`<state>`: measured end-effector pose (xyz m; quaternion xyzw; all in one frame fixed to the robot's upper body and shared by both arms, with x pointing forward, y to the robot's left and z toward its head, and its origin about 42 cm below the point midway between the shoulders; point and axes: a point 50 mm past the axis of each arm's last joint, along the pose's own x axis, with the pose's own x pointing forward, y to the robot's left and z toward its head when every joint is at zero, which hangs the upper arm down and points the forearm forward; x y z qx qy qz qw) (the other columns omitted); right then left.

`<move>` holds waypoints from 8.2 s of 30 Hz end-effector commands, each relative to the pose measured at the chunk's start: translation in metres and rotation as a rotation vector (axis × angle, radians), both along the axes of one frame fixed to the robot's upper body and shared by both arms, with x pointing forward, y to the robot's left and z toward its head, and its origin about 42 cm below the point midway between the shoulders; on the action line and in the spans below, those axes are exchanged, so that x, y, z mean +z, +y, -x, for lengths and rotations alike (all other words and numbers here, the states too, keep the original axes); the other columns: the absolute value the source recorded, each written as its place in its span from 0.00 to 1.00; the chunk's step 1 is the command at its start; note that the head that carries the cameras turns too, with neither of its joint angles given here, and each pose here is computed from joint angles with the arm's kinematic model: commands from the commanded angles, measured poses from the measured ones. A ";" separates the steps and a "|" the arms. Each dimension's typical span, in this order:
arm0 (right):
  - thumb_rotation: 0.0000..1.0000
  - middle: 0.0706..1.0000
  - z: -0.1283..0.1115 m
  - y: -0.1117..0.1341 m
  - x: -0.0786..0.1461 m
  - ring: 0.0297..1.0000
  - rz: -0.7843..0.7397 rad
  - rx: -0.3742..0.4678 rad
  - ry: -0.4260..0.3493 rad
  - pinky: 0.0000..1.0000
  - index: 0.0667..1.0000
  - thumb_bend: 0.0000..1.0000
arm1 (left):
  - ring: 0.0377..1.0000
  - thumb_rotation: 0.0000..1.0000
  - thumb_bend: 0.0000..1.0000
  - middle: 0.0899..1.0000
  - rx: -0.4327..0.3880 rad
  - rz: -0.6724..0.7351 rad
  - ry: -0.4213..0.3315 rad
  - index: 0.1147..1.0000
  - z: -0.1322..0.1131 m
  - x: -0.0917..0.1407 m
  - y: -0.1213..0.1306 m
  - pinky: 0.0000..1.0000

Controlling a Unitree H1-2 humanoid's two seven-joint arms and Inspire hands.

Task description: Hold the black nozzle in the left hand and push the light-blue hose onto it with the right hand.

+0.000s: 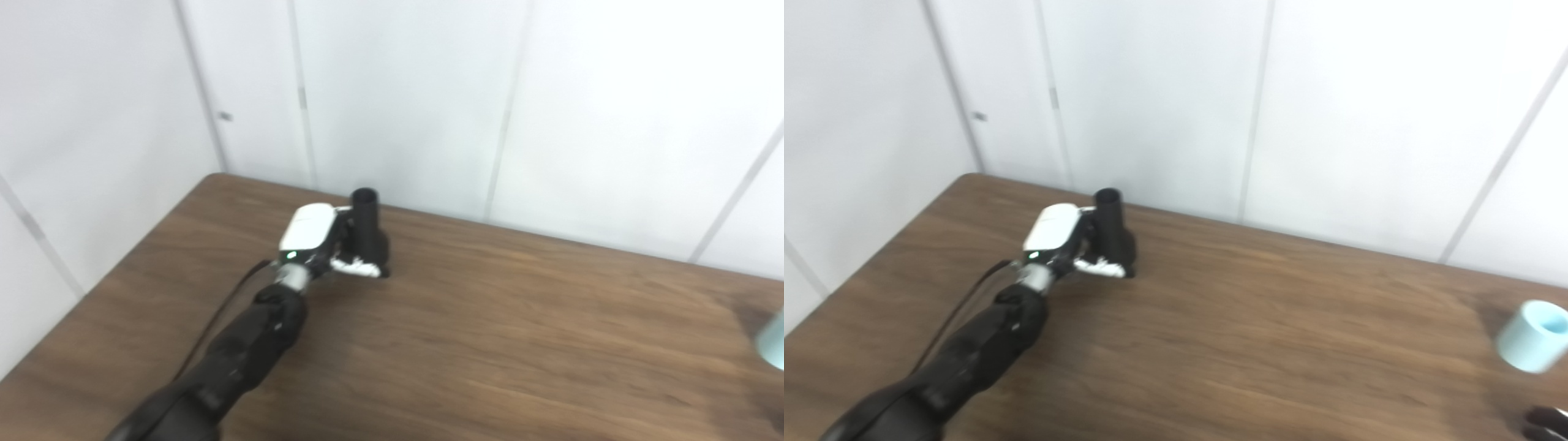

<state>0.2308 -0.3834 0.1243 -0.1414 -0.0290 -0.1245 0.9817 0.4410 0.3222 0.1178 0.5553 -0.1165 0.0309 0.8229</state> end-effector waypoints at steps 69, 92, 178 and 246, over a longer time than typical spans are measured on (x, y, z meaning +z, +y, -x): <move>0.42 0.72 0.006 0.004 0.096 0.73 0.060 -0.391 -0.171 0.68 0.70 0.76 | 0.23 0.00 0.52 0.34 -0.943 -0.228 -0.170 0.46 0.126 -0.058 -0.165 0.20; 0.42 0.90 -0.052 -0.016 0.077 0.87 0.161 -0.309 0.016 0.78 0.90 0.92 | 0.17 0.00 0.52 0.40 -0.972 -0.323 -0.248 0.42 0.110 -0.064 -0.164 0.15; 0.06 0.55 -0.177 0.011 0.064 0.50 0.332 -0.124 0.092 0.43 0.50 0.70 | 0.25 0.00 0.52 0.35 -1.076 -0.370 -0.157 0.45 0.126 -0.068 -0.160 0.21; 0.00 0.41 -0.058 0.173 0.208 0.33 0.417 0.453 -0.459 0.19 0.51 0.51 | 0.15 0.00 0.52 0.36 -1.070 -0.280 -0.014 0.41 0.135 -0.082 -0.170 0.14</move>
